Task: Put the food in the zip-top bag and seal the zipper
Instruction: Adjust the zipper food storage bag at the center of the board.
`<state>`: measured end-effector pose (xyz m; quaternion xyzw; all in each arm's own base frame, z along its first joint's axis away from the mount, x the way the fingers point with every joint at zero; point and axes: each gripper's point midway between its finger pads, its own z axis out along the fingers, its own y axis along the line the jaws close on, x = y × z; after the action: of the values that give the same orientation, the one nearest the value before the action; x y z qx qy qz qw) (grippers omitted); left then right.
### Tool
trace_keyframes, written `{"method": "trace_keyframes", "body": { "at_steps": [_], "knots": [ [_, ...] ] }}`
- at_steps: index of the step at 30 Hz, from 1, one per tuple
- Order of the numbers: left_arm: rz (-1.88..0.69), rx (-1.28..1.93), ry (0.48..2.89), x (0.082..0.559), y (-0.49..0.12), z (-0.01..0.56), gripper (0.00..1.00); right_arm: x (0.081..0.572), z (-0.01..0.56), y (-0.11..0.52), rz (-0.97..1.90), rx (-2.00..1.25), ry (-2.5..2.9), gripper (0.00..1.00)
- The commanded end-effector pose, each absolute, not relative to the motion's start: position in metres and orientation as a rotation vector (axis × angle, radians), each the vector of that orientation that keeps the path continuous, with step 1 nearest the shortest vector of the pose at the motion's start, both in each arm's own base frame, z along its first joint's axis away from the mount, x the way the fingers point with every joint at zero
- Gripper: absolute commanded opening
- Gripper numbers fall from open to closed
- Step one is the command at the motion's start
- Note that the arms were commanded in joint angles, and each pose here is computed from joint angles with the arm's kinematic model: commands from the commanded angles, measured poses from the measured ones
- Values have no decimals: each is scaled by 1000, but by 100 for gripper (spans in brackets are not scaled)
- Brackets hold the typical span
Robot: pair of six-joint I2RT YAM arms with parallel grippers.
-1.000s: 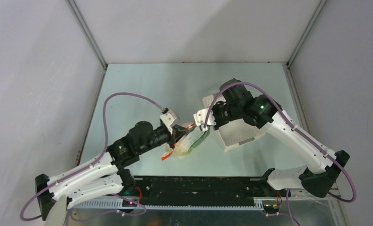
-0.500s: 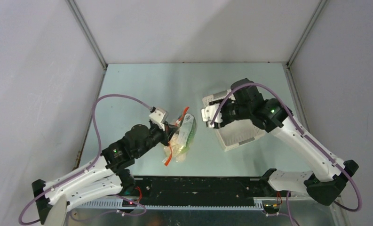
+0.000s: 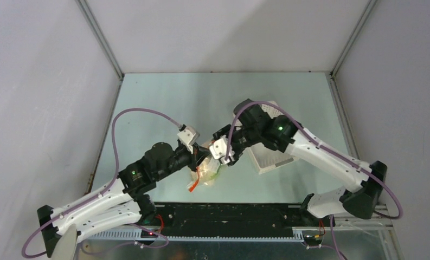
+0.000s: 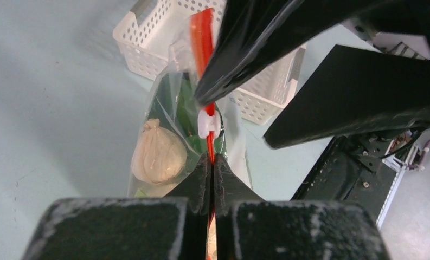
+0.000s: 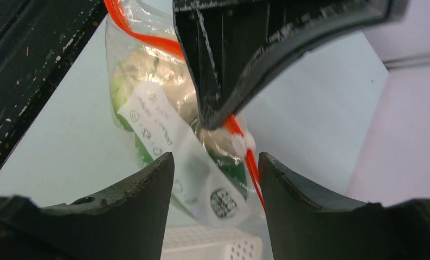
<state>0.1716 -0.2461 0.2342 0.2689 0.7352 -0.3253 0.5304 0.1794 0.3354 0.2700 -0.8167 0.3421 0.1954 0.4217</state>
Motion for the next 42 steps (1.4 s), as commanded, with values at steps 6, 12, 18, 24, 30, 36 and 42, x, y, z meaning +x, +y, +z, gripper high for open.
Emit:
{"method": "trace_keyframes", "body": {
  "at_steps": [6, 12, 18, 24, 30, 36, 42],
  "knots": [
    [-833, 751, 1720, 164, -264, 253, 0, 175, 272, 370, 530, -2075, 758, 60],
    [-823, 754, 1714, 165, -264, 253, 0, 175, 267, 367, 519, -2095, 774, 21],
    [-808, 715, 1715, 164, -255, 253, 0, 192, 256, 351, 412, -2127, 862, 0],
    [-705, 598, 1824, 170, -229, 233, 0, 226, 257, 315, 243, -2119, 1003, 0],
    [-658, 578, 1869, 172, -222, 219, 0, 241, 269, 294, 175, -2110, 1053, 0],
    [-636, 589, 1898, 171, -221, 209, 0, 251, 263, 273, 148, -2139, 1183, 0],
    [-635, 604, 1922, 168, -222, 201, 0, 266, 262, 260, 30, -2095, 1219, 0]
  ]
}}
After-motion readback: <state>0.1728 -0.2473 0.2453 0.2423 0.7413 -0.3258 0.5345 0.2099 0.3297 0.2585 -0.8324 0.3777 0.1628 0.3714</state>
